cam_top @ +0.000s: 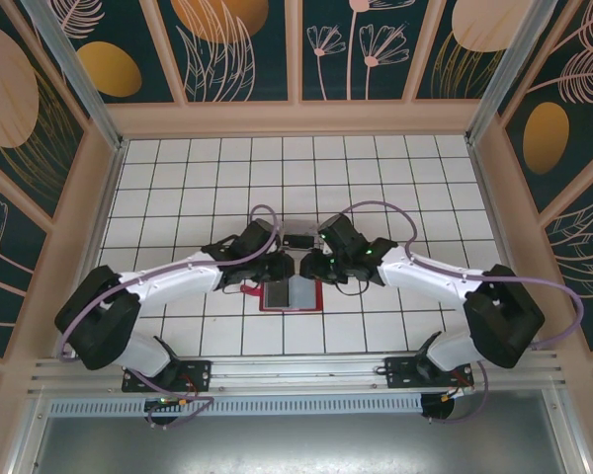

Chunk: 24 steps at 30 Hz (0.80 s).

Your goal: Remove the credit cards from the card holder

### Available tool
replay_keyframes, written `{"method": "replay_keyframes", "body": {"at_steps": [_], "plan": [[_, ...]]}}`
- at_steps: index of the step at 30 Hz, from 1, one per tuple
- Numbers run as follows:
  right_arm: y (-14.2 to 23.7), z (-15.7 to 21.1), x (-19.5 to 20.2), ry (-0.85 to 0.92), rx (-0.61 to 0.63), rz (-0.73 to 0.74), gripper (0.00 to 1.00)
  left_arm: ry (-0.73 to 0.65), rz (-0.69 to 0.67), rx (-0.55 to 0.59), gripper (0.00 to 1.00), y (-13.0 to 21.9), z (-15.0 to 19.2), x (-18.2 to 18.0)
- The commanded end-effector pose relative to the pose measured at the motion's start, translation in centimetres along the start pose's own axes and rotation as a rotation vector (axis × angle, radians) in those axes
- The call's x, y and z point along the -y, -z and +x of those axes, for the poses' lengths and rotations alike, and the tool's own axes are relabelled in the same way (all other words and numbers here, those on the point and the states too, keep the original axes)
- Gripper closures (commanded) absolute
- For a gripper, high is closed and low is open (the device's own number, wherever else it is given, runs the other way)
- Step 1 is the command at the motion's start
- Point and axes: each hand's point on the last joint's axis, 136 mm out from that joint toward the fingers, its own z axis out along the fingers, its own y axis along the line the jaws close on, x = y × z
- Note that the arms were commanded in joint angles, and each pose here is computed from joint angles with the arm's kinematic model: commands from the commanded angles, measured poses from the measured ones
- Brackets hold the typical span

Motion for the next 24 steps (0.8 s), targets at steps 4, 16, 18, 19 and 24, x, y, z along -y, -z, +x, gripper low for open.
{"method": "replay_keyframes", "body": {"at_steps": [4, 16, 18, 19, 24], "plan": [[-2.5, 0.8, -2.0, 0.010, -0.060, -0.075, 0.70, 0.026, -0.089, -0.029, 0.77, 1.0, 2.0, -4.7], [-5.8, 2.1, -1.9, -0.006, -0.134, -0.065, 0.75, 0.034, -0.122, -0.083, 0.79, 0.4, 4.1, -7.3], [-6.1, 2.3, -1.9, -0.005, -0.139, -0.061, 0.75, 0.032, -0.129, -0.093, 0.79, 0.2, 4.3, -7.5], [-6.3, 2.3, -1.8, -0.008, -0.144, -0.059, 0.76, 0.031, -0.132, -0.099, 0.79, 0.1, 4.5, -7.6], [-6.9, 2.7, -1.2, -0.010, -0.157, -0.042, 0.77, 0.025, -0.163, -0.120, 0.79, -0.2, 4.9, -8.3]]}}
